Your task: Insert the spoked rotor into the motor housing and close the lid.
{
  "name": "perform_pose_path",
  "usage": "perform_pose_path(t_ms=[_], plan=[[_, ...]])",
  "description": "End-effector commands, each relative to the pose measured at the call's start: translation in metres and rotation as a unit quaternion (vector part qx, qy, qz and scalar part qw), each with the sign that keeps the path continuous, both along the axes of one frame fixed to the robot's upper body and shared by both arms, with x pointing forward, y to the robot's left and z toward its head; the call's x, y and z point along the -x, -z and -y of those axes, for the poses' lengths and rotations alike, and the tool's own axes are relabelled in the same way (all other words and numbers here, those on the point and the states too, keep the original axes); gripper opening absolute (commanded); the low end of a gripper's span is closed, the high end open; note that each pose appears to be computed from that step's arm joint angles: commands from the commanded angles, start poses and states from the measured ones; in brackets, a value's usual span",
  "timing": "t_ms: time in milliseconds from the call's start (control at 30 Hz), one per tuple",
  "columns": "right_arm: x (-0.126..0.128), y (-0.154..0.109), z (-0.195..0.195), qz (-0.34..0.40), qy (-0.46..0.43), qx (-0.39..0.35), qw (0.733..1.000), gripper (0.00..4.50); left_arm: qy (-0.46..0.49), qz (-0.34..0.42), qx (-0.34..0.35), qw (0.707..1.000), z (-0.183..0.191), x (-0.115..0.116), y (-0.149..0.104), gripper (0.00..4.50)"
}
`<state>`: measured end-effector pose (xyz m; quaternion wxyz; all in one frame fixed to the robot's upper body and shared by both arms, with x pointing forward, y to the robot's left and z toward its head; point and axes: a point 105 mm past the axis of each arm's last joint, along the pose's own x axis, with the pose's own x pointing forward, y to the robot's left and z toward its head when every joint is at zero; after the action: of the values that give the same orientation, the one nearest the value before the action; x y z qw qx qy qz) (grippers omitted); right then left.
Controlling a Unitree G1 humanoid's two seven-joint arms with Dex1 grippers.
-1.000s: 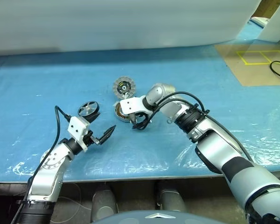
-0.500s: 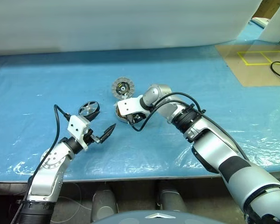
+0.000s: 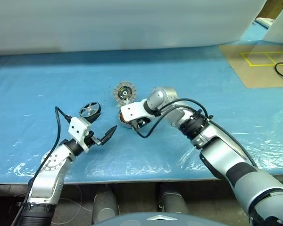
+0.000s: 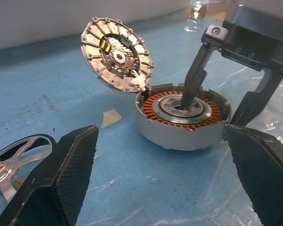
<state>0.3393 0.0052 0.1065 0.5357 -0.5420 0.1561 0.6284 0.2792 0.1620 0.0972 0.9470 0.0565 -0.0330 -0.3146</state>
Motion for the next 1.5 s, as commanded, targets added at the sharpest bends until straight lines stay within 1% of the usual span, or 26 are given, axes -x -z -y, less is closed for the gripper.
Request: perform_pose_path(t_ms=[33, 100, 200, 367, 533, 700, 767, 833, 900, 933, 1067, 1233, 1367, 1400, 1467, 1500], plan=[[0.026, 0.020, 0.002, -0.051, -0.007, 0.010, 0.999, 2.14, 0.005, 0.015, -0.004, 1.000, -0.003, 0.007, -0.004, 4.50], [0.032, 0.025, 0.005, -0.060, 0.001, 0.010, 0.998, 2.14, 0.011, 0.013, -0.008, 1.000, -0.002, 0.012, -0.004, 4.50], [0.043, 0.032, 0.010, -0.075, 0.008, 0.011, 0.997, 2.14, 0.030, 0.005, -0.013, 0.999, 0.002, 0.025, -0.003, 4.50], [0.054, 0.035, 0.013, -0.092, 0.012, 0.012, 0.996, 2.14, 0.041, -0.013, -0.019, 0.999, 0.002, 0.044, 0.002, 4.50], [0.059, 0.041, 0.014, -0.096, 0.007, 0.022, 0.995, 2.14, 0.037, -0.018, -0.019, 0.999, 0.002, 0.047, 0.003, 4.50], [0.058, 0.042, 0.012, -0.095, 0.005, 0.020, 0.995, 2.14, 0.036, -0.016, -0.016, 0.999, 0.006, 0.046, 0.002, 4.50], [0.059, 0.042, 0.011, -0.096, 0.003, 0.018, 0.995, 2.87, 0.038, -0.017, -0.017, 0.999, 0.007, 0.045, 0.002, 4.50], [0.058, 0.041, 0.010, -0.098, 0.006, 0.009, 0.995, 3.38, 0.040, -0.017, -0.018, 0.999, 0.008, 0.044, 0.002, 4.50], [0.056, 0.034, 0.008, -0.112, 0.022, -0.016, 0.993, 4.13, 0.043, -0.014, -0.017, 0.999, 0.010, 0.041, 0.001, 4.50], [0.056, 0.031, 0.008, -0.124, 0.028, -0.027, 0.992, 4.40, 0.045, -0.012, -0.017, 0.999, 0.011, 0.039, 0.000, 4.50], [0.057, 0.018, 0.017, -0.170, 0.054, -0.065, 0.982, 4.40, 0.056, -0.010, -0.015, 0.998, 0.016, 0.034, -0.001, 4.50], [0.054, -0.011, 0.028, -0.209, 0.069, -0.152, 0.964, 4.40, 0.068, -0.011, -0.014, 0.998, 0.019, 0.028, -0.002, 4.50], [0.048, -0.043, 0.035, -0.237, 0.087, -0.258, 0.932, 4.40, 0.083, -0.012, -0.013, 0.996, 0.023, 0.024, -0.002, 4.50], [0.047, -0.048, 0.037, -0.240, 0.089, -0.277, 0.926, 4.40, 0.086, -0.012, -0.013, 0.996, 0.024, 0.023, -0.002, 4.50], [0.047, -0.051, 0.043, -0.246, 0.099, -0.291, 0.919, 4.40, 0.092, -0.012, -0.011, 0.996, 0.025, 0.022, -0.003, 4.50], [0.047, -0.055, 0.046, -0.254, 0.109, -0.308, 0.910, 4.40, 0.096, -0.013, -0.012, 0.995, 0.027, 0.022, -0.003, 4.50]])
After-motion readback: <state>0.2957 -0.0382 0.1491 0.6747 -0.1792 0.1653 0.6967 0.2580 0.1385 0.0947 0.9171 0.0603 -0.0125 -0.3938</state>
